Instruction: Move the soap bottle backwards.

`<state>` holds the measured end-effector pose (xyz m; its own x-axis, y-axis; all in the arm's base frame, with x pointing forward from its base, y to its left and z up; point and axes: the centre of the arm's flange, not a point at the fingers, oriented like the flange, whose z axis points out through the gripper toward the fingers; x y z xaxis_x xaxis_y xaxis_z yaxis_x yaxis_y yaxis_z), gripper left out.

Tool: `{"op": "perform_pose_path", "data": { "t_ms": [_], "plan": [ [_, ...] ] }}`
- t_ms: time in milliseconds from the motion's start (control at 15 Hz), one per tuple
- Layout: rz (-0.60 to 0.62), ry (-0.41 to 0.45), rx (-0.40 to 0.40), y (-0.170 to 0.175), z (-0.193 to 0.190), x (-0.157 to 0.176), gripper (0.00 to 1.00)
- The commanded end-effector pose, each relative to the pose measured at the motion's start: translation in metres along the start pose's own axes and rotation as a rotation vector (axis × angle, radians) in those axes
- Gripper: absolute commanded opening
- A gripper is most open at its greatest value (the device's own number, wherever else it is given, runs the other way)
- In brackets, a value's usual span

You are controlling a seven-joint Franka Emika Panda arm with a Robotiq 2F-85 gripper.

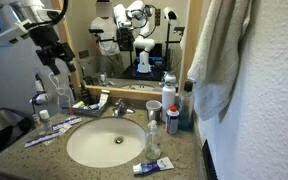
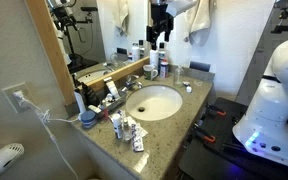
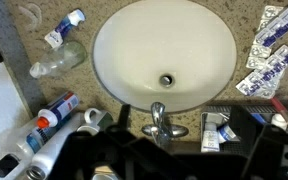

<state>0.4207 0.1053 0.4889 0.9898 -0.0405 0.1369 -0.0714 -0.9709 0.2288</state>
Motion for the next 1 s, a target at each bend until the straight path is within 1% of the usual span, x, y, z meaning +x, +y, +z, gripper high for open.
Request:
{"op": "perform_pose_path", "data": {
  "t_ms": [0, 67, 133, 267, 400, 600, 733, 933],
  "plan": [
    [0.000, 0.000, 0.000, 0.000, 0.000, 0.000, 1.00],
    [0.000, 0.000, 0.000, 0.000, 0.000, 0.000, 1.00],
    [-0.002, -0.014, 0.017, 0.004, 0.003, 0.004, 1.00],
    [0.016, -0.024, 0.043, 0.023, 0.009, 0.014, 1.00],
    [0.059, -0.039, 0.064, 0.057, 0.017, 0.025, 1.00],
    [0.127, -0.053, 0.101, 0.122, 0.029, 0.039, 1.00],
    [0.168, -0.052, 0.114, 0.161, 0.038, 0.045, 1.00],
    [0.231, -0.039, 0.123, 0.208, 0.054, 0.050, 1.00]
  ]
}}
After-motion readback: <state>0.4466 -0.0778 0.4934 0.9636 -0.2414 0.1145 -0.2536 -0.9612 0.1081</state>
